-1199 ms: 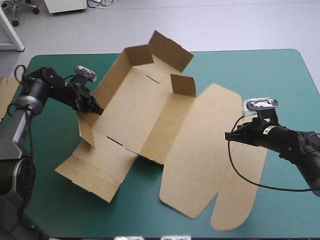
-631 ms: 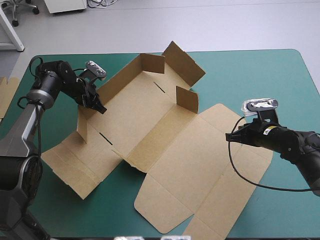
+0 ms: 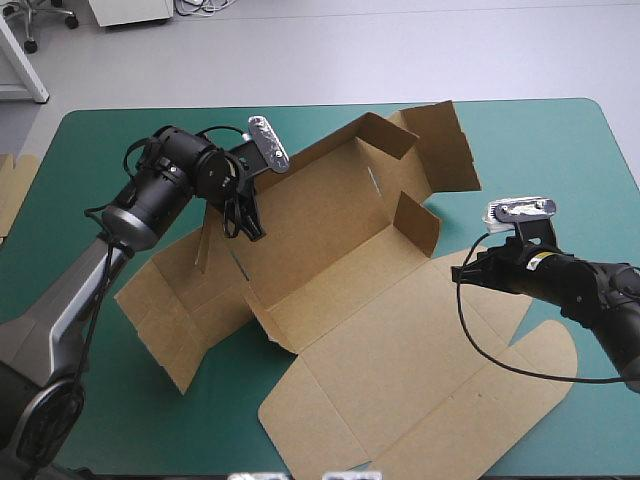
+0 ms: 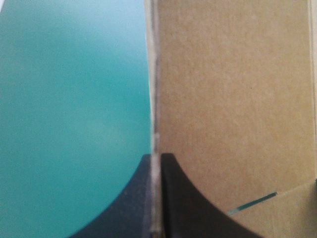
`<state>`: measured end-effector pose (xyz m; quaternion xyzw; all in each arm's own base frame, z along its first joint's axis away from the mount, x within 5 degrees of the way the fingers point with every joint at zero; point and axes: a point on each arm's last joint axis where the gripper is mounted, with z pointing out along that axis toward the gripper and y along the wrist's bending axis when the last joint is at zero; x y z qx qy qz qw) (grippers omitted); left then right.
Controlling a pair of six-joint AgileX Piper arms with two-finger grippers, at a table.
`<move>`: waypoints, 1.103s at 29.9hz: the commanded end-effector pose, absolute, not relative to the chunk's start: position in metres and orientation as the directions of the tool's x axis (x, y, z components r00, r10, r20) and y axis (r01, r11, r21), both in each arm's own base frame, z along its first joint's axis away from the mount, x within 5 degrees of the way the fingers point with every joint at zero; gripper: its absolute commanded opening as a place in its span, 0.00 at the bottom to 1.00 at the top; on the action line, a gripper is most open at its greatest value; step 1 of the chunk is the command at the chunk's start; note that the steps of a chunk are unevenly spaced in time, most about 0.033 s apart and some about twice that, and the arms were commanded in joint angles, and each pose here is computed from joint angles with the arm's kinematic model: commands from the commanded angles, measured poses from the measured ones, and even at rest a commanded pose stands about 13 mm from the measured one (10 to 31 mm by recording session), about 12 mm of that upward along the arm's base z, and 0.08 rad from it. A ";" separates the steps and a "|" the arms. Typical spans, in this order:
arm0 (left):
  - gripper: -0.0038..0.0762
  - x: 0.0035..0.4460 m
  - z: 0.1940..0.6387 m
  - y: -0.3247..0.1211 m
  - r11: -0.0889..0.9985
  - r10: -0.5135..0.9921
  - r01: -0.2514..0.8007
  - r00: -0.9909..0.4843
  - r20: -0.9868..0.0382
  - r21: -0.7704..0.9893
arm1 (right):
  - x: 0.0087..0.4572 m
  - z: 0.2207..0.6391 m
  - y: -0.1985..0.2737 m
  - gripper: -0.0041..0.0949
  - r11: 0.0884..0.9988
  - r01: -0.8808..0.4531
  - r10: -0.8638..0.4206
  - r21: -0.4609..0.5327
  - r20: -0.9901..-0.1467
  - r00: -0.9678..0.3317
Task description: Fold the box
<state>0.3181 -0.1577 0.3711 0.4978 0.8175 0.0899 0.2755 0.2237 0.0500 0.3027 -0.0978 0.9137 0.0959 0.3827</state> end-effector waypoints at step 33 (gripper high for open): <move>0.04 0.276 0.357 -0.160 0.276 0.948 0.541 -0.016 -0.319 0.794 | 0.226 0.319 0.052 0.02 0.958 -0.252 -0.059 0.135 -0.769 -0.636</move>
